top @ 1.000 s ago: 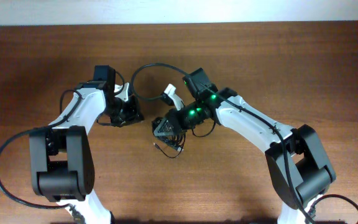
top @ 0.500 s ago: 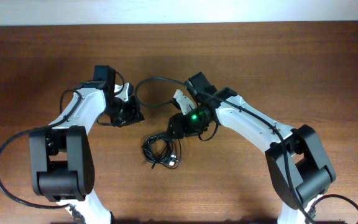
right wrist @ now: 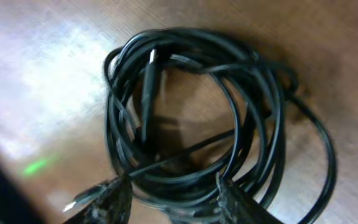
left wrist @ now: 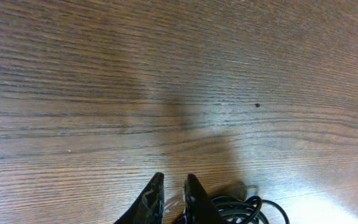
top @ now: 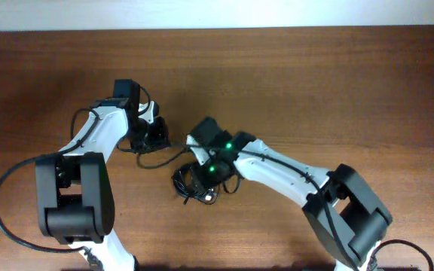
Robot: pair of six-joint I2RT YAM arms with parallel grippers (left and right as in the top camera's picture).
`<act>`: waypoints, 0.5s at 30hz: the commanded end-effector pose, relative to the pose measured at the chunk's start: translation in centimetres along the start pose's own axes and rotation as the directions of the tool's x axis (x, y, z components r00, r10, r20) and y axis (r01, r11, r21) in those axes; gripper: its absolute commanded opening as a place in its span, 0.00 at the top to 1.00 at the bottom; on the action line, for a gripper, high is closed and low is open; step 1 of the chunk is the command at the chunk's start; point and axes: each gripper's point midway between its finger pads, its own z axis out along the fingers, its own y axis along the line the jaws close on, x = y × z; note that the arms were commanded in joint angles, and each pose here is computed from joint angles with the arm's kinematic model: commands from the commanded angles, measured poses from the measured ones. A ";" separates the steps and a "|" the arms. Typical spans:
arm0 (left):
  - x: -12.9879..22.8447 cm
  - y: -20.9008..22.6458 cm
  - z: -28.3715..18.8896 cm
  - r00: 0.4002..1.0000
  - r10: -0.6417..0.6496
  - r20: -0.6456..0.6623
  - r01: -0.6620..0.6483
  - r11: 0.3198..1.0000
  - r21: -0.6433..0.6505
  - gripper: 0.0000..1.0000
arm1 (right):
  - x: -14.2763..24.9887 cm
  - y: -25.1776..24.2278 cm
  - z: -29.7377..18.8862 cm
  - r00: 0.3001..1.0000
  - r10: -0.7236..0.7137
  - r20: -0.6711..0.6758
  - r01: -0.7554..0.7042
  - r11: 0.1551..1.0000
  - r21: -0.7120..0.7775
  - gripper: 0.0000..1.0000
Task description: Untangle cables
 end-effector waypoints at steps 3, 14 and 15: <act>-0.5 0.0 -0.4 1.000 0.019 0.016 -0.018 1.000 -0.011 0.84 | -1.1 2.1 0.2 0.989 -0.113 0.092 0.106 0.991 0.080 0.89; -0.5 0.0 -0.4 1.000 0.019 0.017 -0.019 1.000 -0.011 0.80 | -1.0 1.8 3.2 0.990 -0.115 0.084 0.104 0.987 0.126 0.87; -0.5 0.0 -0.4 1.000 0.019 0.017 -0.019 1.000 -0.011 0.80 | -0.9 1.7 3.2 0.990 -0.115 0.083 0.104 0.986 0.127 0.88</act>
